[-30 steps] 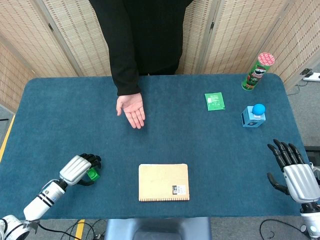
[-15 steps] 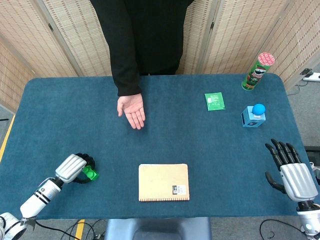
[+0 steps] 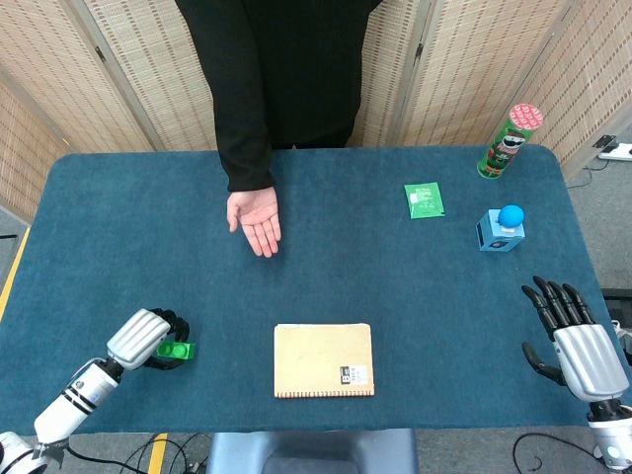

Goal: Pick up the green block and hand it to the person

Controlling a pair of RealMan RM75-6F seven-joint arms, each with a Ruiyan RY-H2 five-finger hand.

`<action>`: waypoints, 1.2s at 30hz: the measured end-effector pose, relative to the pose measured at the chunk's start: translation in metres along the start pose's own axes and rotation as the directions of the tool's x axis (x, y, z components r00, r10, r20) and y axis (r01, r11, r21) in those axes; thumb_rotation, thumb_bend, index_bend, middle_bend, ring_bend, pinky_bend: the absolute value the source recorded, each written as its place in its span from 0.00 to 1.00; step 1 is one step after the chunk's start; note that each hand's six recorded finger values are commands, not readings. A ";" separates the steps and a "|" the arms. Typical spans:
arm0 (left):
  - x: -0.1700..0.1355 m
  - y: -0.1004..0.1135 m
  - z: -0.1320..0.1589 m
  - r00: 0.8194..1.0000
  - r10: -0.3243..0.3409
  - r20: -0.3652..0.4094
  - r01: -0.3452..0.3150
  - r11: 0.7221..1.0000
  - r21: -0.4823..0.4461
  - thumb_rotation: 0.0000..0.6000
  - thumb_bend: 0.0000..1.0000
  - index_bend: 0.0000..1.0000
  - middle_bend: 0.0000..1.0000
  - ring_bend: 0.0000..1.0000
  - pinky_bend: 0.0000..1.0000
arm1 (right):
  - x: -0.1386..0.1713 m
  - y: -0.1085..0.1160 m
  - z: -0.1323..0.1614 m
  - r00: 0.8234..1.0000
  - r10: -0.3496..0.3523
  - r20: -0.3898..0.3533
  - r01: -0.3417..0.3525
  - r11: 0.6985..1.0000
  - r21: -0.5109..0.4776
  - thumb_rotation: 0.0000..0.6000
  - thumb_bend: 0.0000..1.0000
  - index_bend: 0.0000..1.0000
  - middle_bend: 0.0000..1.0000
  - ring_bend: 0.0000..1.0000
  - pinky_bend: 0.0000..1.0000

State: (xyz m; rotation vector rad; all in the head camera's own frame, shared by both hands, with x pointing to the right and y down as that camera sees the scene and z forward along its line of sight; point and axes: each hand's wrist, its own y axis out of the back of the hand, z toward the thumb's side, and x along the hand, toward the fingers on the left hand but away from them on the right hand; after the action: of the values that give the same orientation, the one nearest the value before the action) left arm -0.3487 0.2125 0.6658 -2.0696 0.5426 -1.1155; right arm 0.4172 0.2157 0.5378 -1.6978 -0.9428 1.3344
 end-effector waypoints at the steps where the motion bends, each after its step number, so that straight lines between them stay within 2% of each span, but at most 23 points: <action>1: -0.002 0.006 0.006 1.000 0.011 0.002 -0.011 1.000 0.004 1.00 0.32 0.65 0.60 0.47 0.55 | 0.000 0.001 0.000 1.000 0.001 -0.004 -0.001 1.000 -0.005 1.00 0.32 0.00 0.00 0.00 0.00; 4: -0.005 0.028 0.030 0.999 0.053 0.011 -0.054 0.999 0.005 1.00 0.32 0.65 0.60 0.47 0.55 | 0.001 0.002 -0.001 1.000 0.007 -0.016 -0.008 1.000 -0.019 1.00 0.32 0.00 0.00 0.00 0.00; 7: -0.005 0.055 0.058 0.995 0.096 0.021 -0.095 0.995 -0.035 1.00 0.32 0.65 0.60 0.47 0.55 | 0.001 0.003 -0.002 1.000 0.019 -0.025 -0.019 0.999 -0.031 1.00 0.32 0.00 0.00 0.00 0.00; 10: 0.001 0.090 0.085 0.990 0.137 0.033 -0.135 0.989 -0.068 1.00 0.32 0.65 0.60 0.47 0.55 | 0.001 0.004 -0.003 0.999 0.026 -0.034 -0.027 0.999 -0.041 1.00 0.32 0.00 0.00 0.00 0.00; 14: 0.028 0.134 0.112 0.984 0.172 0.053 -0.167 0.982 -0.083 1.00 0.32 0.65 0.60 0.47 0.55 | 0.001 0.007 -0.005 0.999 0.026 -0.038 -0.029 0.998 -0.058 1.00 0.32 0.00 0.00 0.00 0.00; 17: 0.060 0.154 0.123 0.982 0.169 0.084 -0.163 0.984 -0.074 1.00 0.32 0.65 0.60 0.47 0.55 | 0.000 0.009 -0.008 0.999 0.023 -0.031 -0.026 0.997 -0.068 1.00 0.32 0.00 0.00 0.00 0.00; 22: 0.110 0.169 0.118 0.985 0.144 0.097 -0.142 0.989 -0.036 1.00 0.32 0.66 0.60 0.47 0.55 | -0.006 0.008 -0.016 0.999 0.036 -0.003 -0.036 0.997 -0.074 1.00 0.32 0.00 0.00 0.00 0.00; 29: 0.188 0.184 0.091 0.992 0.113 0.047 -0.115 0.993 0.025 1.00 0.32 0.65 0.60 0.47 0.55 | -0.019 0.005 -0.026 0.997 0.065 0.044 -0.061 0.995 -0.083 1.00 0.32 0.00 0.00 0.00 0.00; 34: 0.228 0.187 0.077 0.995 0.099 0.017 -0.100 0.994 0.045 1.00 0.32 0.65 0.60 0.47 0.55 | -0.024 0.003 -0.027 0.996 0.068 0.056 -0.064 0.995 -0.075 1.00 0.32 0.00 0.00 0.00 0.00; 36: 0.241 0.188 0.071 0.995 0.097 0.004 -0.097 0.993 0.074 1.00 0.32 0.62 0.59 0.47 0.55 | -0.026 0.003 -0.029 0.996 0.069 0.063 -0.064 0.995 -0.076 1.00 0.32 0.00 0.00 0.00 0.00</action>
State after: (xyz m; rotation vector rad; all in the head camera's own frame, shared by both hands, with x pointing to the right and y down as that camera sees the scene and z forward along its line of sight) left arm -0.1644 -0.0389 0.6291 -1.9591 0.5867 -1.0631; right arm 0.4409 0.1879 0.5508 -1.7639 -0.9918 1.4225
